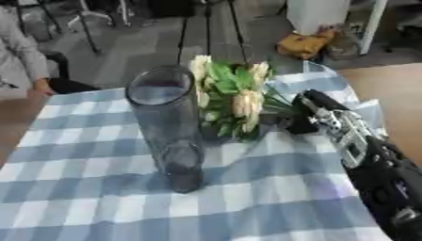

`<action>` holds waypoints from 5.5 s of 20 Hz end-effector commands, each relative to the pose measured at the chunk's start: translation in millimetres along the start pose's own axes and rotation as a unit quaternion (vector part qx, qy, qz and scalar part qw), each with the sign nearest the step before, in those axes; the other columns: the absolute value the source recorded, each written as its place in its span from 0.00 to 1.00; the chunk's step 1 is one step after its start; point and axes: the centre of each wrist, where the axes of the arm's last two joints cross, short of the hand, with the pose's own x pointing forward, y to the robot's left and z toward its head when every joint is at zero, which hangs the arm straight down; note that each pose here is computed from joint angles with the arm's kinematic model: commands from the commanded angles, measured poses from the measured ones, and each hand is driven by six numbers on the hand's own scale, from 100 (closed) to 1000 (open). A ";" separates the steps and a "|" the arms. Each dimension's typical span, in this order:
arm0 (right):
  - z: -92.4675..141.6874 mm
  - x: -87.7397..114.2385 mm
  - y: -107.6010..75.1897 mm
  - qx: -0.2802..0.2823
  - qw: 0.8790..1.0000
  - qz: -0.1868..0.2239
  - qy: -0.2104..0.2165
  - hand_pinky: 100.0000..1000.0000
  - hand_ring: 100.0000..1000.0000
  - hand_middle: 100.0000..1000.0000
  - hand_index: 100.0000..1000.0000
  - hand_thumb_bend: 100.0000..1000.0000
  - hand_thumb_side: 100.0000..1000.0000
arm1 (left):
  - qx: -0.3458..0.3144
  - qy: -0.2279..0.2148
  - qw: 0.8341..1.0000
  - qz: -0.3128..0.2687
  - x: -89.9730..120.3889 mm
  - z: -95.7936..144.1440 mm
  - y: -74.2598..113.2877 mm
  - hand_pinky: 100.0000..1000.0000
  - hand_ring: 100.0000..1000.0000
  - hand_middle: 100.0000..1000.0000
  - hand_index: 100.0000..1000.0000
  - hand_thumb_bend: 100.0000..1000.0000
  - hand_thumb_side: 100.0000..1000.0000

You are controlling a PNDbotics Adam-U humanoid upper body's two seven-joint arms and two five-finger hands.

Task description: Arrange flowers into the vase.

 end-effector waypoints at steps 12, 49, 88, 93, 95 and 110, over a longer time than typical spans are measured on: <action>12.1 16.7 -66.5 -0.109 0.993 -0.033 -0.035 0.46 0.21 0.00 0.02 0.00 0.22 | -0.002 -0.008 1.000 -0.003 3.0 -3.6 2.3 0.50 0.70 0.80 0.87 0.17 1.00; 33.8 165.3 -155.8 -0.335 0.848 -0.308 -0.270 0.40 0.17 0.00 0.02 0.00 0.13 | -0.011 -0.011 1.000 -0.002 3.5 -4.2 1.4 0.50 0.70 0.80 0.87 0.15 1.00; 33.8 245.3 -157.4 -0.373 0.745 -0.443 -0.331 0.37 0.15 0.00 0.02 0.00 0.08 | -0.022 -0.006 1.000 0.004 4.1 -3.0 -0.8 0.50 0.70 0.80 0.87 0.14 1.00; 28.7 239.9 -153.0 -0.345 0.769 -0.450 -0.295 0.38 0.16 0.00 0.02 0.00 0.07 | -0.022 -0.006 1.000 0.003 4.0 -2.9 -0.6 0.50 0.70 0.80 0.87 0.14 1.00; 28.1 240.7 -153.7 -0.335 0.772 -0.462 -0.280 0.38 0.16 0.00 0.02 0.00 0.07 | -0.022 -0.005 1.000 0.003 4.0 -2.7 -0.5 0.50 0.70 0.80 0.87 0.14 1.00; 33.7 252.8 -172.5 -0.299 0.760 -0.545 -0.189 0.53 0.16 0.00 0.03 0.00 0.03 | -0.028 -0.002 1.000 -0.001 3.7 -1.1 0.7 0.50 0.70 0.80 0.87 0.14 1.00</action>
